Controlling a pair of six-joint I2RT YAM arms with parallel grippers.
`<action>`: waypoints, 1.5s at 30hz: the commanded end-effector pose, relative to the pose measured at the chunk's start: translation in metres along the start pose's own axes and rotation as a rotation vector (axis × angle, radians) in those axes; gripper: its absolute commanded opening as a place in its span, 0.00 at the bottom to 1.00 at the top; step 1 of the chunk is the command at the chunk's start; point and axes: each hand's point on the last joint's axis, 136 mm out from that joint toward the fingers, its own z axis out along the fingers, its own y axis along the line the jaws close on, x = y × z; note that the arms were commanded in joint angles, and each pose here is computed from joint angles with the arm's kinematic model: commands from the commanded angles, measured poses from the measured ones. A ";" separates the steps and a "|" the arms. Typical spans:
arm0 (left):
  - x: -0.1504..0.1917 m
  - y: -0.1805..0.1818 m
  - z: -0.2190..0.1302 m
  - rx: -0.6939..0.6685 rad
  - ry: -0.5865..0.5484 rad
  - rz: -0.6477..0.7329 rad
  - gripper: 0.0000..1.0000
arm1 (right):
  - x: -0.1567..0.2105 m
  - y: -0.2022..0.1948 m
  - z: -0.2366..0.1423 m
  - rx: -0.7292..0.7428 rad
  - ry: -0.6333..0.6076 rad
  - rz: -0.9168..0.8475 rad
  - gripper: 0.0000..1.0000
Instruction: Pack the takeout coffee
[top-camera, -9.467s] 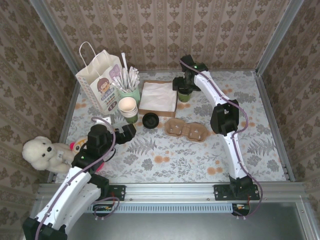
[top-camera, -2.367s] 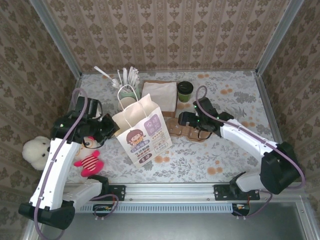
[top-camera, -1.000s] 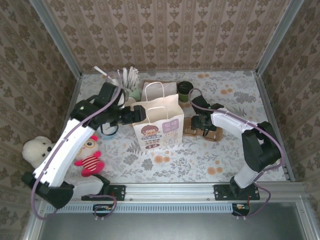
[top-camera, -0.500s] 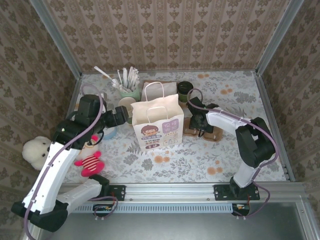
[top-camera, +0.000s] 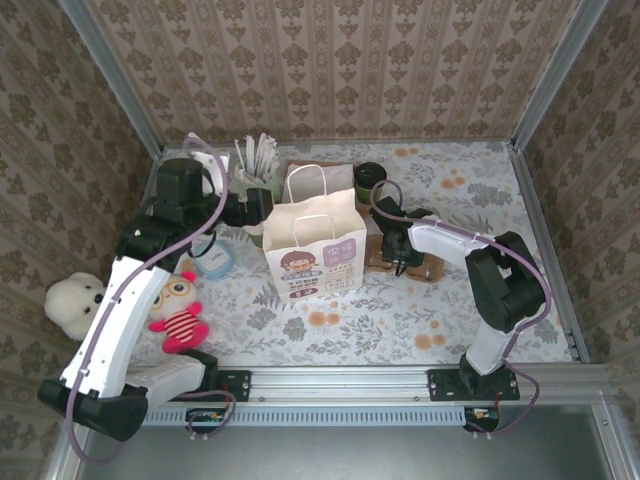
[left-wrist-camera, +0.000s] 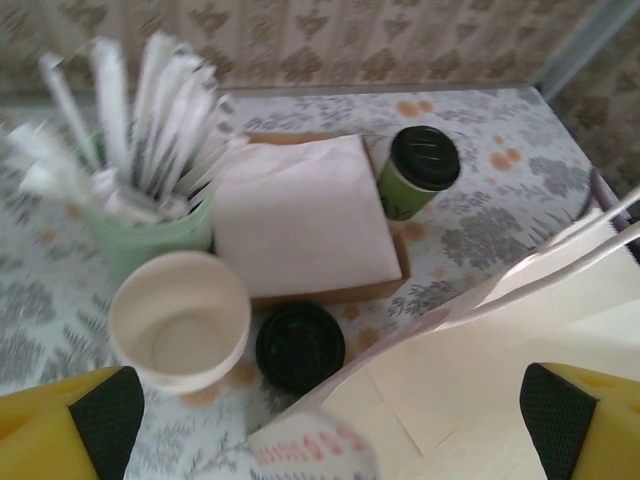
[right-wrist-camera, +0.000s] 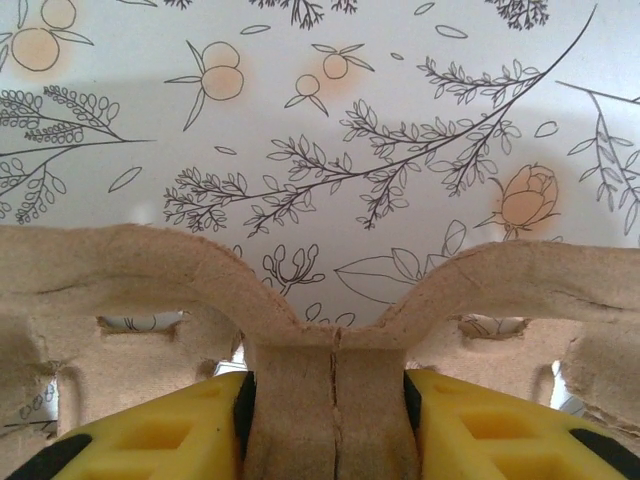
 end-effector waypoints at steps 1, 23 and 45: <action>-0.028 -0.019 0.004 0.096 -0.074 0.173 1.00 | -0.001 -0.011 -0.009 0.028 -0.037 -0.036 0.42; -0.031 -0.052 0.030 0.326 -0.022 0.336 1.00 | -0.001 -0.065 -0.054 -0.063 -0.123 -0.011 0.38; -0.037 -0.086 0.052 0.522 0.046 0.359 0.40 | -0.060 -0.029 -0.281 -0.747 -0.346 -0.002 0.38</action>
